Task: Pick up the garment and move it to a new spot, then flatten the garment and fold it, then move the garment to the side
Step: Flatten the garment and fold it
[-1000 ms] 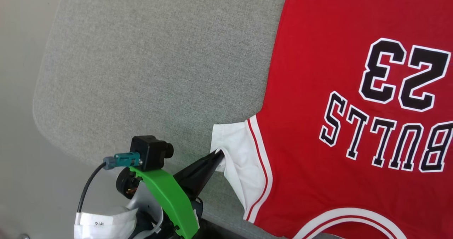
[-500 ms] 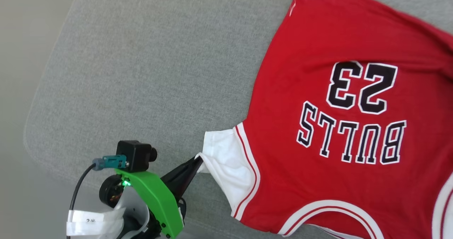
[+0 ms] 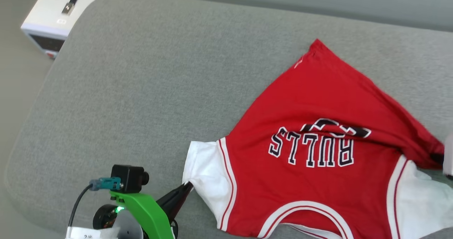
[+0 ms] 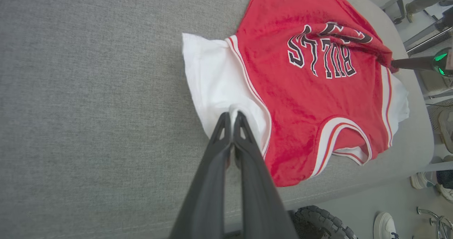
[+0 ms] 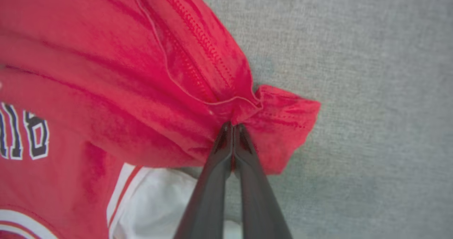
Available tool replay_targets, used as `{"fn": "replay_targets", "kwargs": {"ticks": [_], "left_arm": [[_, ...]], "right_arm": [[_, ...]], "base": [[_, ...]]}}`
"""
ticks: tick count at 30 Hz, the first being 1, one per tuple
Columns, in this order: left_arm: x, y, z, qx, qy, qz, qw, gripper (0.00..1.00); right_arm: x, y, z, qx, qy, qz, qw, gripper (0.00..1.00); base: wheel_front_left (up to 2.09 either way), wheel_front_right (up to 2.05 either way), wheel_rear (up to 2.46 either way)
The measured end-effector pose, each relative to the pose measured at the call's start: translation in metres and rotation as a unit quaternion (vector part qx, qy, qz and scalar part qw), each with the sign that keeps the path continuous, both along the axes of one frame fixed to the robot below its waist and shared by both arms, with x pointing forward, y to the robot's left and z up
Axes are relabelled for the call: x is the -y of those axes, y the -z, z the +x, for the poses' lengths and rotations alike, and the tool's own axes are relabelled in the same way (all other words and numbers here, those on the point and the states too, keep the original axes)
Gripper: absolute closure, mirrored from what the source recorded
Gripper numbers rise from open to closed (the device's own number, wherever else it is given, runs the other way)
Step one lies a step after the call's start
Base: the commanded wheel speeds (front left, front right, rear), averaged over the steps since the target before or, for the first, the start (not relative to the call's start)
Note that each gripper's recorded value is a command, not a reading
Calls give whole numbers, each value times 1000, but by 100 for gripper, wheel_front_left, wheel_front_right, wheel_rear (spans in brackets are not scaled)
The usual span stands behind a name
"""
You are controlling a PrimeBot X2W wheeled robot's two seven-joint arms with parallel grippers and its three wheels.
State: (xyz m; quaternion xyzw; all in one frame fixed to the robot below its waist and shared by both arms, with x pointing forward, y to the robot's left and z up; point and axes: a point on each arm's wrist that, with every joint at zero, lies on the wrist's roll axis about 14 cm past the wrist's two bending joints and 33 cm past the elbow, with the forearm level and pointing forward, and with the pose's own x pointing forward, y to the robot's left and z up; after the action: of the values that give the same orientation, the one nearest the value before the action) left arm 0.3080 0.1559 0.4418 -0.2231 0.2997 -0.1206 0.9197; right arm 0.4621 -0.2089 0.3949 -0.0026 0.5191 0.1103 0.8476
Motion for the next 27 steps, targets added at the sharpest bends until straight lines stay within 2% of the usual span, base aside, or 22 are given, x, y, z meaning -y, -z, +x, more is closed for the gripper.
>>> {"fn": "replay_targets", "kwargs": {"ticks": [9, 15, 22, 23, 27], "left_arm": [[20, -12, -3, 27, 27, -15, 999, 100], [31, -15, -2, 37, 44, -19, 998, 100], [32, -11, -2, 33, 46, -21, 998, 100], [32, -11, -2, 33, 47, -21, 998, 100], [32, -11, -1, 32, 46, -21, 998, 100]], "right_arm": [[36, -14, -58, 20, 47, 6, 999, 100], [51, -1, -108, -12, 69, -1, 998, 100], [46, 5, -114, -22, 72, 1, 997, 100], [46, 5, -115, -26, 71, 0, 997, 0], [38, -3, -109, -24, 57, 5, 998, 0]], "base": [[0, 0, 0], [0, 0, 0], [0, 0, 0], [0, 0, 0], [0, 0, 0]]}}
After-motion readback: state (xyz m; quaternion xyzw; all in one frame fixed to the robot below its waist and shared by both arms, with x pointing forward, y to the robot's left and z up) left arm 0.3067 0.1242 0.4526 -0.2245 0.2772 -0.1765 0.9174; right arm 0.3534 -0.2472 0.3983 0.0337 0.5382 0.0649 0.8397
